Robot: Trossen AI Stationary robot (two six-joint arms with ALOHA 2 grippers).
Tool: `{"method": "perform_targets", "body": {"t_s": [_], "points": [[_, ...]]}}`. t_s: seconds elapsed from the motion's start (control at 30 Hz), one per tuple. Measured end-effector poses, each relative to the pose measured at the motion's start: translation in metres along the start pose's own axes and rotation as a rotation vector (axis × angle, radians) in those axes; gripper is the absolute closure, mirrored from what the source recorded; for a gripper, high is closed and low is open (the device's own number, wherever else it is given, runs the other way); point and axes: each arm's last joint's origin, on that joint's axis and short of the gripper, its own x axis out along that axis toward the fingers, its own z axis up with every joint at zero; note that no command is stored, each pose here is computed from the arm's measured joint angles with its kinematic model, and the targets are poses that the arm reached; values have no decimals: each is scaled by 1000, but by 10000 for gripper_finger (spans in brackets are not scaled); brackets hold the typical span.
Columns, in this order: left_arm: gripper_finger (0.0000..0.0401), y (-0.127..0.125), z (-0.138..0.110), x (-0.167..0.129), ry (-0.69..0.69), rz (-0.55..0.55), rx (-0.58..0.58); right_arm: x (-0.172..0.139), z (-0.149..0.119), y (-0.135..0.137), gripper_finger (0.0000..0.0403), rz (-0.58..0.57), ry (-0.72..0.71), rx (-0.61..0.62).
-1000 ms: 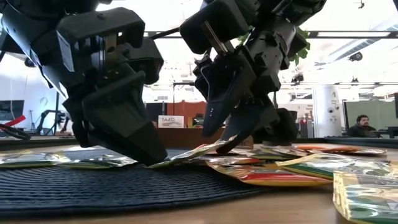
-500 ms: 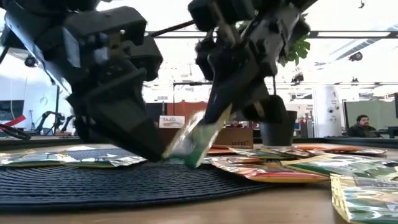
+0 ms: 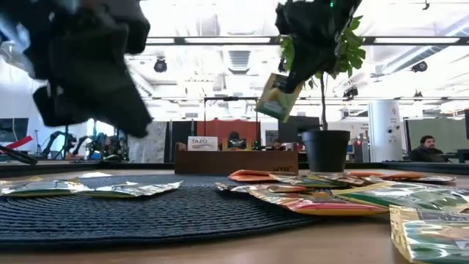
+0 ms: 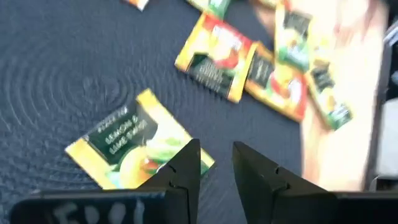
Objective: Pick & Place Tea
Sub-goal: Put the yellow tea bag into the right section of the brown wooden organizer
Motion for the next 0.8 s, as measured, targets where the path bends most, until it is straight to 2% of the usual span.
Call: {"method": "perform_targets", "body": {"t_s": [0.23, 0.37, 0.47, 0.7, 0.8], "points": [[311, -5, 14, -17, -91, -35, -50, 5, 25, -77, 394, -144, -14, -206], [311, -8, 20, -24, -124, -54, -72, 15, 30, -104, 394, -126, 28, -239], [311, -9, 24, -29, -171, -61, -93, 20, 34, -109, 394, -56, 38, -323], [311, -10, 28, -33, -223, -65, -126, 39, 54, -107, 394, -34, 75, -565], [311, -10, 28, -33, -223, -66, -130, 49, 62, -106, 394, -14, 155, -650]]}}
